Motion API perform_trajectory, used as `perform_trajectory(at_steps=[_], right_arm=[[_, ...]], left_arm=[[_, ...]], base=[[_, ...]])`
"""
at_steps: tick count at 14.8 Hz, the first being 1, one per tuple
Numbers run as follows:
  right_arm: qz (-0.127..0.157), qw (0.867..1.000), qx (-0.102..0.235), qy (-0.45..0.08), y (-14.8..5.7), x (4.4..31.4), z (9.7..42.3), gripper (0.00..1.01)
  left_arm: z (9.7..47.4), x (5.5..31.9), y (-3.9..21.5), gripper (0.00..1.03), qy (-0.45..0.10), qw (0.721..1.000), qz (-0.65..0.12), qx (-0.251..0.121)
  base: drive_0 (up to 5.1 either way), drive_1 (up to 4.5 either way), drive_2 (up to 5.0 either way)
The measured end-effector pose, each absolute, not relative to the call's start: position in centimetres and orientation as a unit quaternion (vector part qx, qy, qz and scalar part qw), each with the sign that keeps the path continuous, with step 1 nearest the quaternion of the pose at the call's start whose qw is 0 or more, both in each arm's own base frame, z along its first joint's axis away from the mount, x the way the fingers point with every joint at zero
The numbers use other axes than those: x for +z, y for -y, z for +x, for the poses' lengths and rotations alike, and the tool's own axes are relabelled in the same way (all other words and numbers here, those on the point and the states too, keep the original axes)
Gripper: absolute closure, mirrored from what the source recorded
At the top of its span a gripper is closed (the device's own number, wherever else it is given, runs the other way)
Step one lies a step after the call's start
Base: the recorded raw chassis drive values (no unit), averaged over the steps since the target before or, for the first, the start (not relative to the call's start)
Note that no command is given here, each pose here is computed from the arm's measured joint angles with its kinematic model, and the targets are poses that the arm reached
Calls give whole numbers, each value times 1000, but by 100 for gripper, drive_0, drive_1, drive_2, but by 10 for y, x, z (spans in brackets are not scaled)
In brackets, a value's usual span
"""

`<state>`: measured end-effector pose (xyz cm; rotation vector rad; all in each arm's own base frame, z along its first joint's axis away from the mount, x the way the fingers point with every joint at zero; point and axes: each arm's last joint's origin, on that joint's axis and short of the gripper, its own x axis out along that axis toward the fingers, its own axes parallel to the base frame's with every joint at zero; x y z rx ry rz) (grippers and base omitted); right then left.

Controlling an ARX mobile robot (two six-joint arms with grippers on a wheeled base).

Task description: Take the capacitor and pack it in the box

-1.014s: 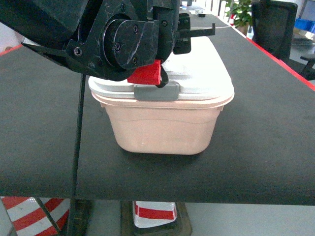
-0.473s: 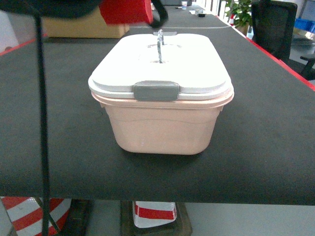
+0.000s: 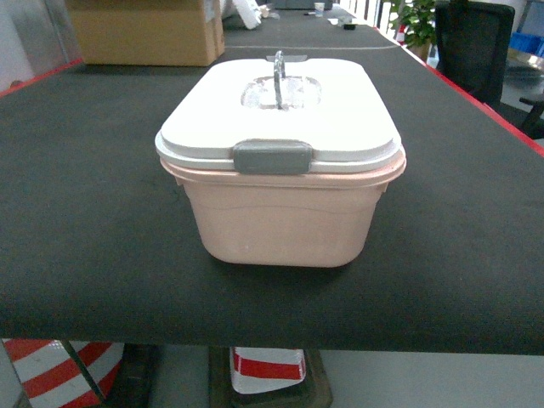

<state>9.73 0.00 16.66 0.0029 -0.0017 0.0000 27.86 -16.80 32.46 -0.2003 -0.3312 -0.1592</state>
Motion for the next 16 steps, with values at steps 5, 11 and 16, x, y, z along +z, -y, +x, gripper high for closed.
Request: perform_trajectory(at_steps=[5,11,16], right_arm=[[1,1000,0,1,0,167,97,3],[1,1000,0,1,0,167,97,3],[1,1000,0,1,0,167,97,3]], left_arm=[[228,267,80,63,16,1000,-13,14],[174,207,29,101,-1,1000,-5,3],[148,187,12,101,-3,1000,-5,2]], base=[[0,0,0],[0,0,0],[0,0,0]])
